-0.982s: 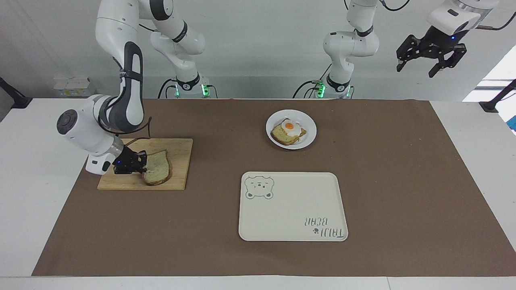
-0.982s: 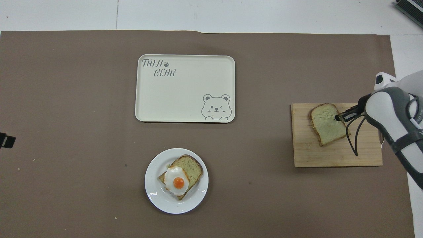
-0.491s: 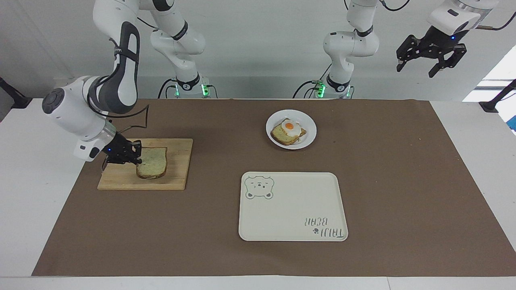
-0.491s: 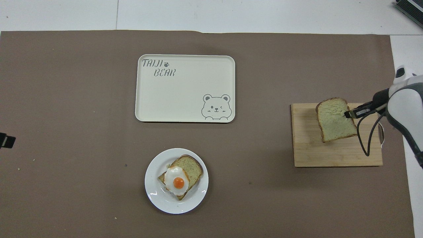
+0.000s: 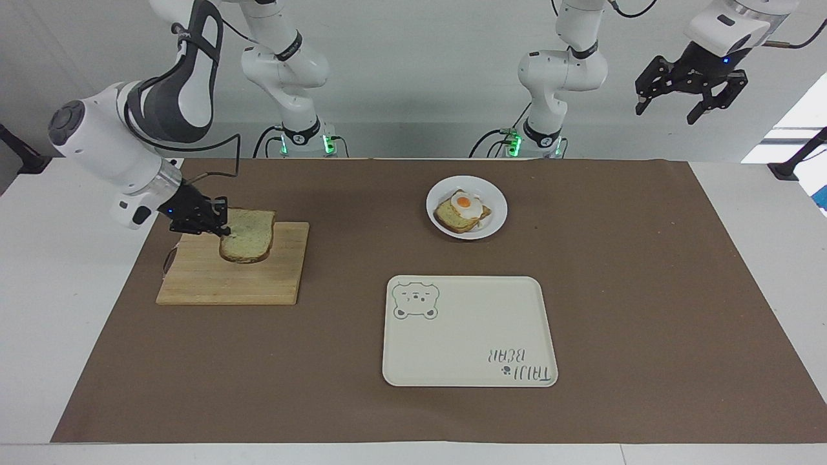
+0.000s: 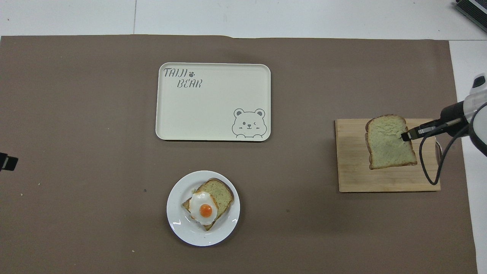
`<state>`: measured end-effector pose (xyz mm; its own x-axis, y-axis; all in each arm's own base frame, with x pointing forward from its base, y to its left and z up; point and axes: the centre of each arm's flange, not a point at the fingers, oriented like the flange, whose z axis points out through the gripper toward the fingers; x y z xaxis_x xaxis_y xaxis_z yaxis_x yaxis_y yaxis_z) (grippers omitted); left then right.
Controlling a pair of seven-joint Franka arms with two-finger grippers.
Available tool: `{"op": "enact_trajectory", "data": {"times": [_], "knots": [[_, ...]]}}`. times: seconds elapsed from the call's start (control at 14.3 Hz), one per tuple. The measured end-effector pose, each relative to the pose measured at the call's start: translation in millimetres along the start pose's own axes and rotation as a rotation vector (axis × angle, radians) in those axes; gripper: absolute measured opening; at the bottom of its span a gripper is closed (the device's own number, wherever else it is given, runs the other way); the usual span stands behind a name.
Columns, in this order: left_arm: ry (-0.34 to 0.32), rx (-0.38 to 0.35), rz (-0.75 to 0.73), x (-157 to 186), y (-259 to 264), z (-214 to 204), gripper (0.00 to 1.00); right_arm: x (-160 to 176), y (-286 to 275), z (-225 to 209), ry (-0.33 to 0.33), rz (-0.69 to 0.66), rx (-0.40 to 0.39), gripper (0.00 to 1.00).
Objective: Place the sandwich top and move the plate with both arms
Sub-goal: 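Grasp the bread slice edge with the right gripper and lift it, then carry the bread slice over the egg and lower it onto the plate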
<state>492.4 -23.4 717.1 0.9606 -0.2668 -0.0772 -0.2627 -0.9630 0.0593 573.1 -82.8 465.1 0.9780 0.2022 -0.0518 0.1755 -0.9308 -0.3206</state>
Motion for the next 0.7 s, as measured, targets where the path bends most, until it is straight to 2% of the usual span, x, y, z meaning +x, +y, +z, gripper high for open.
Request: {"op": "enact_trajectory", "data": {"times": [0.28,0.56,0.7], "knots": [[0.0,0.0,0.0,0.0,0.0,0.0,1.0,1.1,-33.1,1.0,-0.022,0.088,0.081,0.09],[0.0,0.0,0.0,0.0,0.0,0.0,1.0,19.3,-107.8,25.1,-0.074,0.122,0.07,0.09],[0.0,0.0,0.0,0.0,0.0,0.0,1.0,27.2,-148.4,37.0,-0.077,0.113,0.055,0.09]]}}
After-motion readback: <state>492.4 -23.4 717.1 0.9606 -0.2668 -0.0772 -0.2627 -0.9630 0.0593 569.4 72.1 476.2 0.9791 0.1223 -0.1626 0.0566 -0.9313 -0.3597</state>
